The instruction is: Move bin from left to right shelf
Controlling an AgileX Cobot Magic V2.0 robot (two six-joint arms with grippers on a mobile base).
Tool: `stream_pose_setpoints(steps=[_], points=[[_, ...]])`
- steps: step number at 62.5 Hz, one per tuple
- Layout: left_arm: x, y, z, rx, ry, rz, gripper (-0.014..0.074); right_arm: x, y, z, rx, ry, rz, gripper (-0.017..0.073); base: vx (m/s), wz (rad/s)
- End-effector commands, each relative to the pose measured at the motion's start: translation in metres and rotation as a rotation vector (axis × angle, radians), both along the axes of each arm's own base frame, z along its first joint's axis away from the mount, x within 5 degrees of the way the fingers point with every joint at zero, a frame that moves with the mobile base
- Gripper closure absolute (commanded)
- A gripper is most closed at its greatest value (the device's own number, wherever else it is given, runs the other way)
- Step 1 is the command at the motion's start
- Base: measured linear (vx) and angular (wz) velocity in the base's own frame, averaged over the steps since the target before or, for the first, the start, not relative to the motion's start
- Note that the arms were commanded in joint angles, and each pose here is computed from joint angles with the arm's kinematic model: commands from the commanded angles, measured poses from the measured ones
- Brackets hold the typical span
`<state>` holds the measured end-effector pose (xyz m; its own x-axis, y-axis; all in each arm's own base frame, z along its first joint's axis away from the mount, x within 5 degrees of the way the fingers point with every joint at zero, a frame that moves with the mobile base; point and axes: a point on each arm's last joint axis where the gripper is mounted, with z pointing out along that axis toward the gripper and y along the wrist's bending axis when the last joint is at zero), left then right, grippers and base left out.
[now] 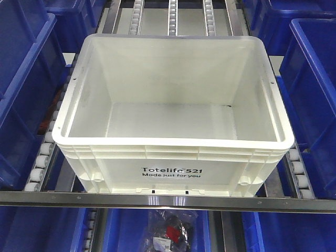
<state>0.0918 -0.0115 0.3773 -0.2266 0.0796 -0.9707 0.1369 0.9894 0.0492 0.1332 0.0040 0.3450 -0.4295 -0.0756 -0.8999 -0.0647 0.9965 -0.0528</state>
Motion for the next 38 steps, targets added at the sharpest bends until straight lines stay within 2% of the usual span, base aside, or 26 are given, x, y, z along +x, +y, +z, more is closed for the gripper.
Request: stream_pose_setpoints(steps=[1,7,10,14,18,23,31,38], points=[[0.011,-0.011,0.019,0.023,-0.006,-0.099,0.0004,0.013,0.013,0.022,-0.032,-0.039,0.100,-0.0131,0.00,0.00],[0.026,-0.026,0.020,0.058,0.064,-0.202,0.0004,0.028,0.032,0.029,-0.060,0.028,0.195,-0.0107,0.00,0.00],[0.037,-0.032,0.019,0.077,0.101,-0.230,0.0004,0.038,0.039,0.030,-0.064,0.075,0.207,-0.0101,0.00,0.00],[0.051,-0.038,0.018,0.098,0.158,-0.240,0.0004,0.051,0.044,0.033,-0.060,0.130,0.179,-0.0098,0.00,0.00],[0.068,-0.044,0.017,0.112,0.214,-0.236,0.0004,0.066,0.045,0.035,-0.041,0.193,0.118,-0.0096,0.00,0.00],[0.092,-0.050,0.015,0.102,0.292,-0.217,0.0004,0.084,0.047,0.035,-0.038,0.263,0.059,-0.0094,0.00,0.00],[0.129,-0.058,0.011,0.097,0.409,-0.154,0.0004,0.109,0.053,0.034,-0.040,0.338,0.020,-0.0090,0.00,0.00],[0.158,-0.065,0.007,0.065,0.473,-0.088,0.0004,0.130,0.059,0.031,-0.021,0.350,0.001,-0.0087,0.00,0.00]])
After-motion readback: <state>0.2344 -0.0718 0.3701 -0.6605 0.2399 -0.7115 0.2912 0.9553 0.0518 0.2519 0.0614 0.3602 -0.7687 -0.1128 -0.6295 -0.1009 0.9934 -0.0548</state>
